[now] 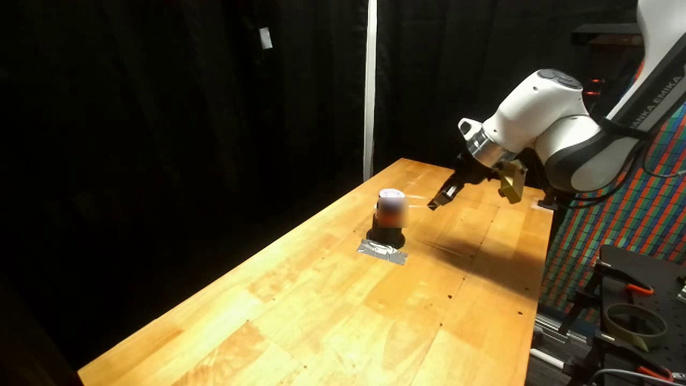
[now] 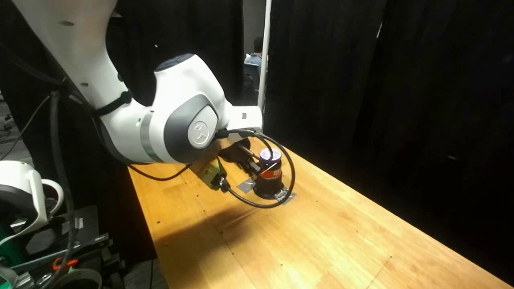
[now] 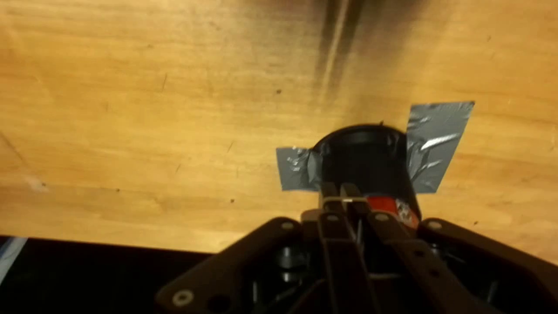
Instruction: Put the rubber band around the base of the cup
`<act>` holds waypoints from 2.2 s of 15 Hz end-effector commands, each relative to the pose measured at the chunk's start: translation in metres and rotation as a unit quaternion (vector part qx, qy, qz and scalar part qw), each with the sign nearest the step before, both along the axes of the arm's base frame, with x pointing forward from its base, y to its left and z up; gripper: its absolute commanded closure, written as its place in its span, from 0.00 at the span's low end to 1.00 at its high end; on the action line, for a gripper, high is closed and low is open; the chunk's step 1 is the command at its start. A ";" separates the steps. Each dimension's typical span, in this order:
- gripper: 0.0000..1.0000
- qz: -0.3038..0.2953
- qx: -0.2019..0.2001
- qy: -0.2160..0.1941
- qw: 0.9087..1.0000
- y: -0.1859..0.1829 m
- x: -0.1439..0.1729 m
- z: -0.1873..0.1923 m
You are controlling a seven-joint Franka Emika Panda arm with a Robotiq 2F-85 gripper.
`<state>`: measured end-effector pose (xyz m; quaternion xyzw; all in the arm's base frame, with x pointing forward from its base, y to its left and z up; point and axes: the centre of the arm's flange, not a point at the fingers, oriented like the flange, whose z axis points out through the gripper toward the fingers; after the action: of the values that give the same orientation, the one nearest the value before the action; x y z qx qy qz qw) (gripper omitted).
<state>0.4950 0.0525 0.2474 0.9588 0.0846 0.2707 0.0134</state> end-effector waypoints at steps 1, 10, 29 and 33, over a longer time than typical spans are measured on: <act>0.89 -0.022 0.004 -0.073 0.997 0.005 -0.031 -0.011; 0.89 -0.027 0.009 -0.136 0.990 0.031 -0.058 -0.036; 0.89 -0.074 -0.067 -0.334 0.937 0.069 -0.083 -0.052; 0.89 -0.071 -0.070 -0.346 0.933 0.073 -0.082 -0.050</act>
<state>0.4196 0.1255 0.1991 0.8228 0.0246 0.5550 0.1202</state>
